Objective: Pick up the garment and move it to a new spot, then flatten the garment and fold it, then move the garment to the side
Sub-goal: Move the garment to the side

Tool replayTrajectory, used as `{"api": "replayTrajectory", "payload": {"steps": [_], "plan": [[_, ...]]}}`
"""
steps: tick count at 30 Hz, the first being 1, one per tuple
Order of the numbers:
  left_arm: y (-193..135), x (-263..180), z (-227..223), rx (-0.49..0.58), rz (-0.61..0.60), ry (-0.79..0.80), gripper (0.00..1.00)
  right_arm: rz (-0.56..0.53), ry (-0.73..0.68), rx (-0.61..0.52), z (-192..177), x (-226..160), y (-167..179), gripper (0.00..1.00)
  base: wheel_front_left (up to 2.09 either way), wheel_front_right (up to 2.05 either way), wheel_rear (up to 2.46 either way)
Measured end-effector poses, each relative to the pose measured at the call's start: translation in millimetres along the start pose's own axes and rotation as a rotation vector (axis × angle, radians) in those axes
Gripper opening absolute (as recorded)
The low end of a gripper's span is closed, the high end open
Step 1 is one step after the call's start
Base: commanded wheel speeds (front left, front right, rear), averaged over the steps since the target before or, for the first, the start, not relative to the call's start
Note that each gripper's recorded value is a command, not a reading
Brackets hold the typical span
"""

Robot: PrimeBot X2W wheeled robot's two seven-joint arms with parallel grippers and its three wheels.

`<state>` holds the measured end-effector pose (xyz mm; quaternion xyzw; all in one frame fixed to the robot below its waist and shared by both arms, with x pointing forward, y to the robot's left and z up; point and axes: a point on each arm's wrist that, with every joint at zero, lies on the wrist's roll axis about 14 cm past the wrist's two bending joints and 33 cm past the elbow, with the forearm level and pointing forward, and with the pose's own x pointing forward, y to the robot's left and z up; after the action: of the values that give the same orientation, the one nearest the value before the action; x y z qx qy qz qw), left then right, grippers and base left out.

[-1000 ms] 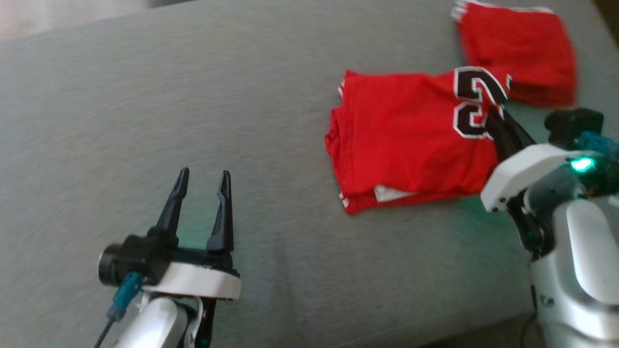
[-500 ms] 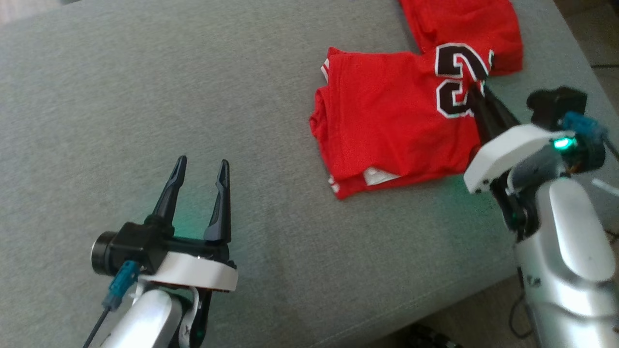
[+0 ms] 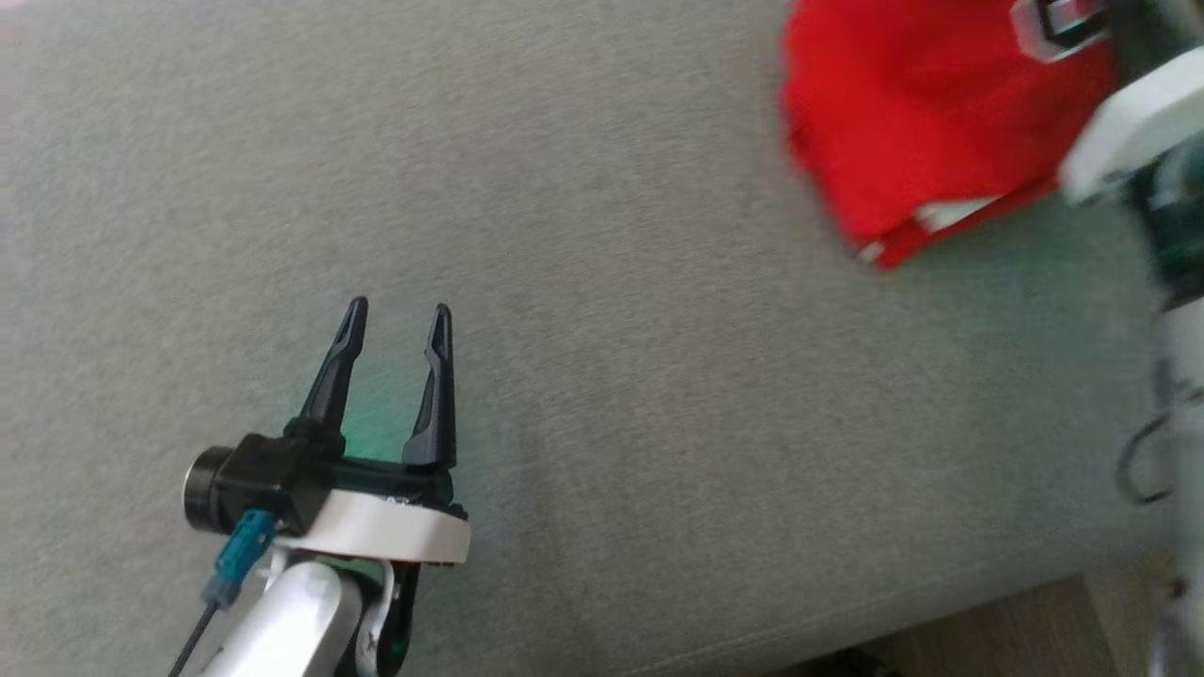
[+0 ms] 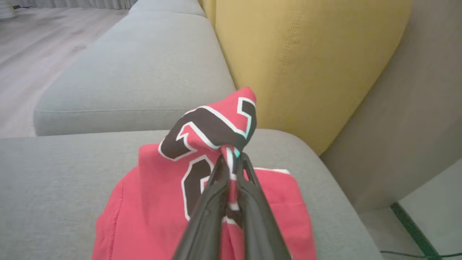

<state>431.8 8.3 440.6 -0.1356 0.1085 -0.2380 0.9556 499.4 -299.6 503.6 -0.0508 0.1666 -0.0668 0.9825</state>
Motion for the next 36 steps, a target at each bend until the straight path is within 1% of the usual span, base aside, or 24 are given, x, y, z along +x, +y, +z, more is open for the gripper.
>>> {"api": "replayTrajectory", "payload": {"steps": [4,7,8,12,13,14,15,16,17,20,24,31,36], "plan": [[12.7,-4.7,-2.9,-0.005,0.040,0.002,1.00,-0.048,0.007,-0.032,10.2,15.2,-24.9,0.00,0.00,0.00,0.00],[22.1,-7.4,-4.4,-0.009,0.070,0.002,1.00,-0.082,0.034,-0.046,8.1,25.6,-41.3,0.00,0.00,0.00,0.00],[28.5,-7.3,-3.7,-0.008,0.086,-0.003,1.00,-0.109,0.050,-0.045,5.0,31.6,-52.6,0.00,0.00,0.00,0.00],[37.2,-6.6,-4.1,-0.011,0.110,-0.008,1.00,-0.147,0.074,-0.075,-3.7,43.6,-65.1,0.00,0.00,0.00,0.00],[38.0,-6.9,-5.5,-0.014,0.113,-0.005,1.00,-0.150,0.091,-0.102,-8.2,46.5,-65.9,0.04,0.00,0.00,0.00],[38.8,-7.6,-7.9,-0.016,0.116,0.001,1.00,-0.150,0.094,-0.118,-11.9,49.3,-65.4,0.04,0.00,0.00,0.00],[39.5,-8.3,-10.5,-0.018,0.118,0.008,1.00,-0.152,0.092,-0.127,-15.5,51.8,-65.0,0.34,0.00,0.00,0.00],[40.9,-8.9,-12.8,-0.020,0.122,0.014,1.00,-0.153,0.103,-0.139,-20.9,54.0,-64.6,0.59,0.00,0.00,0.00],[42.2,-9.3,-14.3,-0.021,0.125,0.018,1.00,-0.158,0.114,-0.145,-26.4,55.4,-65.7,1.00,0.00,0.00,0.00],[45.2,-7.9,-15.0,-0.017,0.130,0.019,1.00,-0.182,0.127,-0.161,-37.7,57.0,-73.1,1.00,0.00,0.00,0.00],[44.3,-5.9,-12.2,-0.014,0.125,0.012,1.00,-0.197,0.111,-0.177,-39.9,57.4,-77.1,1.00,0.00,0.00,0.00],[38.3,-6.7,-2.4,0.000,0.115,-0.010,1.00,-0.137,0.036,-0.137,-28.6,57.2,-47.9,1.00,0.00,0.00,0.00],[34.7,-12.1,13.1,0.019,0.117,-0.052,1.00,-0.077,-0.062,-0.153,1.3,52.3,-24.6,1.00,0.00,0.00,0.00]]}}
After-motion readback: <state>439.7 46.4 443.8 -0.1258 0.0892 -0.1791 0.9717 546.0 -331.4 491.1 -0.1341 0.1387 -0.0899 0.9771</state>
